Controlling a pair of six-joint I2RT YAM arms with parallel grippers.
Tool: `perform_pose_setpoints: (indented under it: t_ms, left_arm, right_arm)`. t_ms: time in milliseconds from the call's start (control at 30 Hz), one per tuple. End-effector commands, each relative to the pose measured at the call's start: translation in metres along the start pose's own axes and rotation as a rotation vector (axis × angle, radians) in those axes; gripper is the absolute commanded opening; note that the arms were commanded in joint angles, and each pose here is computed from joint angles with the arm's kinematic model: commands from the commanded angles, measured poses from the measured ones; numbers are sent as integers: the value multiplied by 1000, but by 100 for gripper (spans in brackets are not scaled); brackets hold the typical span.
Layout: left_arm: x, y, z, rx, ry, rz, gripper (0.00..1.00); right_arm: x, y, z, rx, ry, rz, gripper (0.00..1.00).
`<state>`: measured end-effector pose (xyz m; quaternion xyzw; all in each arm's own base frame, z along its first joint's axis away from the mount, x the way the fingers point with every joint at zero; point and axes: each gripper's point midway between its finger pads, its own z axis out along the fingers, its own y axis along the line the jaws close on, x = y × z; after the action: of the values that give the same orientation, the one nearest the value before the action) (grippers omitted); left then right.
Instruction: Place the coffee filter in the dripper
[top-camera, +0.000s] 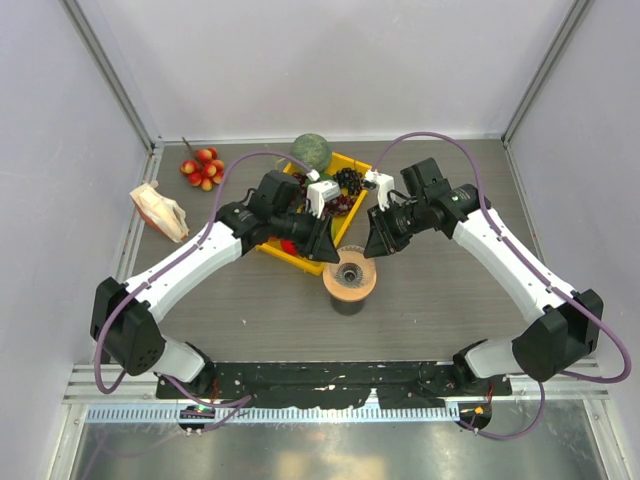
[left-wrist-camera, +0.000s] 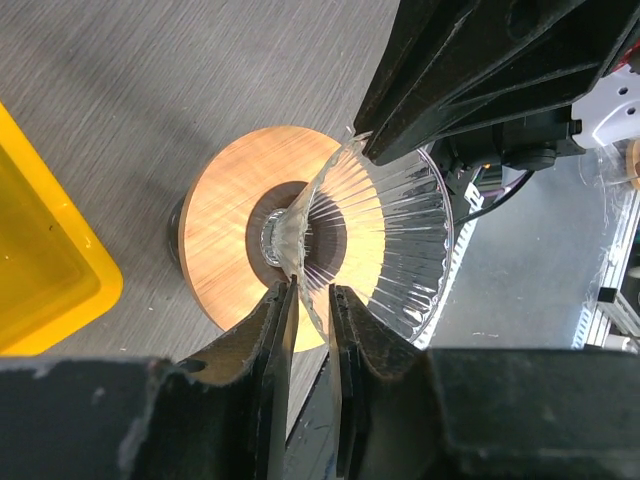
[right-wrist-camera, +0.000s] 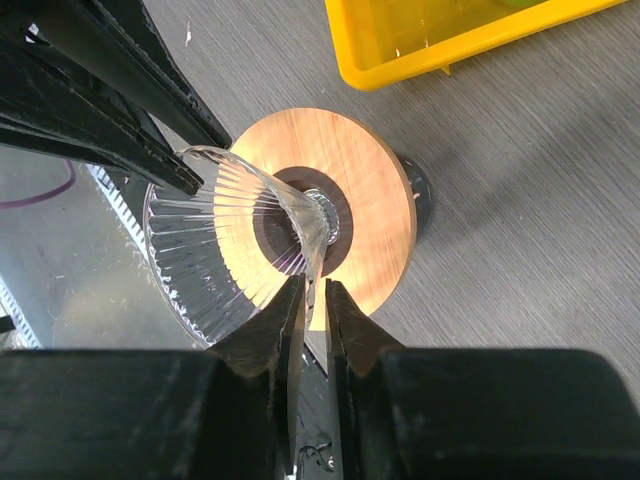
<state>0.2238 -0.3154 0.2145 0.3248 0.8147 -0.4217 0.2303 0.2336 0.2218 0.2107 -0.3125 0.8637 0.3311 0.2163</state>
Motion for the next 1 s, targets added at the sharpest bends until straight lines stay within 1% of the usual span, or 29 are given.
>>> perform_pose_setpoints:
  t_ms: [0, 100, 233, 400, 967]
  left_arm:
    - [-8, -5, -1, 14, -10, 7, 22]
    - [-7, -2, 0, 7, -11, 8, 13]
    - [-5, 0, 2, 6, -13, 18, 10]
    - [-2, 5, 4, -5, -15, 23, 1]
    - [13, 18, 14, -26, -5, 14, 0]
  right_arm:
    - [-9, -3, -3, 15, -20, -21, 18]
    - [-9, -4, -2, 22, -24, -25, 12]
    - [-8, -6, -1, 32, -30, -29, 5]
    - [-3, -11, 2, 50, -26, -30, 5]
    - [4, -23, 8, 92, -51, -48, 5]
